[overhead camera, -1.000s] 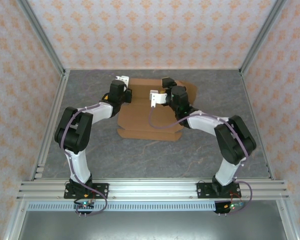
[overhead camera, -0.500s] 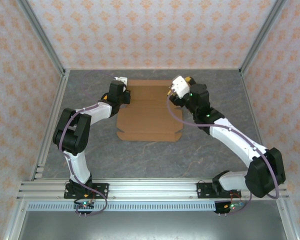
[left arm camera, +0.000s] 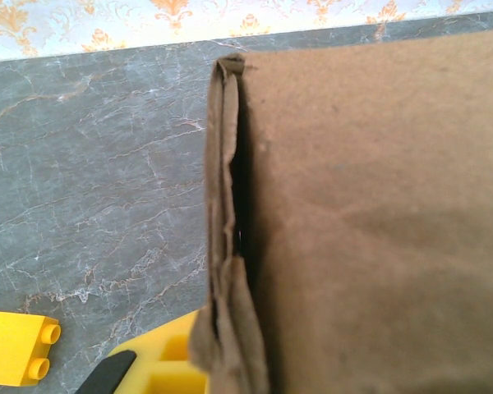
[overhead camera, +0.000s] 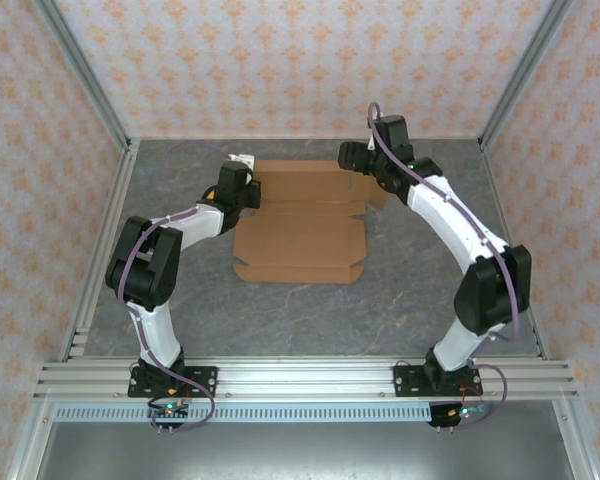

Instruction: Fold the paper box

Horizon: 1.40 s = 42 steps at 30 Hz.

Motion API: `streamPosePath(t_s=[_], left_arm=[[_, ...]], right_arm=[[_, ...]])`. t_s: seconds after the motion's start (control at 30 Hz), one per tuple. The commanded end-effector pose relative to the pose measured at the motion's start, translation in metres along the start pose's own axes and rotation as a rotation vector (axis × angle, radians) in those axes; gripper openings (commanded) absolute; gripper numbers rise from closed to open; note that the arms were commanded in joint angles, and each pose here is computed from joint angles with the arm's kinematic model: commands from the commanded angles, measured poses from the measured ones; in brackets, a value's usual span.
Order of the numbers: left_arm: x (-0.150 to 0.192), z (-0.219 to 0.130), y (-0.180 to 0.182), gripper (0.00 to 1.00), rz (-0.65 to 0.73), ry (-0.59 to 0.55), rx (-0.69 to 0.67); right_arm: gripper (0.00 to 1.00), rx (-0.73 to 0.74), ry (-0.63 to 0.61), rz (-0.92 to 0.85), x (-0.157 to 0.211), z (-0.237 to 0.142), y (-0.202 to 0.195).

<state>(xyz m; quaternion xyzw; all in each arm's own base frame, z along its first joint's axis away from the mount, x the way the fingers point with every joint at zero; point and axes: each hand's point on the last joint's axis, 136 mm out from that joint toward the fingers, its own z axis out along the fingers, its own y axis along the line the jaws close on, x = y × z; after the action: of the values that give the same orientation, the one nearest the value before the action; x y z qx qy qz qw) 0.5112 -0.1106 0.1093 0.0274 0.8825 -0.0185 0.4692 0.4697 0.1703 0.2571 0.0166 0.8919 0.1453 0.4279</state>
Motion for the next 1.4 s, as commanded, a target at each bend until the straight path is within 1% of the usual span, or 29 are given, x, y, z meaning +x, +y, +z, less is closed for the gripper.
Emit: streamPosePath(t_s=[0.0,0.1,0.4,0.67,0.8,0.93,0.97,1.07,1.1,1.23,1.37], left_arm=[[-0.015,-0.005,0.007,0.00,-0.025,-0.039,-0.024],[-0.014,-0.005,0.007,0.00,-0.027,-0.037,-0.023],[-0.012,-0.004,0.006,0.00,-0.034,-0.036,-0.015],[-0.011,-0.004,0.005,0.00,-0.039,-0.035,-0.014],[-0.010,-0.004,0.005,0.00,-0.038,-0.034,-0.013],[-0.009,-0.004,0.005,0.00,-0.038,-0.031,-0.013],[-0.010,-0.004,0.005,0.00,-0.038,-0.032,-0.015],[-0.009,-0.003,0.006,0.00,-0.036,-0.026,-0.017],[-0.008,-0.003,0.006,0.00,-0.034,-0.023,-0.018],[-0.009,-0.004,0.006,0.00,-0.034,-0.024,-0.023],[-0.009,-0.006,0.008,0.00,-0.036,-0.024,-0.030]], right_arm=[[0.81,0.004,0.101,0.127,0.010,0.008,-0.004],[0.80,-0.027,0.146,0.175,0.013,0.023,-0.003],[0.76,-0.083,0.226,0.244,0.032,0.053,0.007],[0.63,-0.181,0.250,0.365,0.041,0.068,0.020],[0.55,-0.223,0.233,0.420,0.035,0.070,0.018],[0.51,-0.238,0.203,0.442,0.028,0.067,0.010],[0.53,-0.235,0.201,0.435,0.028,0.065,0.009],[0.75,-0.175,0.175,0.372,0.023,0.052,-0.001],[0.79,-0.149,0.158,0.353,0.022,0.046,-0.006],[0.86,-0.084,0.096,0.290,0.017,0.017,-0.023],[0.89,-0.049,0.074,0.258,0.036,-0.009,-0.037]])
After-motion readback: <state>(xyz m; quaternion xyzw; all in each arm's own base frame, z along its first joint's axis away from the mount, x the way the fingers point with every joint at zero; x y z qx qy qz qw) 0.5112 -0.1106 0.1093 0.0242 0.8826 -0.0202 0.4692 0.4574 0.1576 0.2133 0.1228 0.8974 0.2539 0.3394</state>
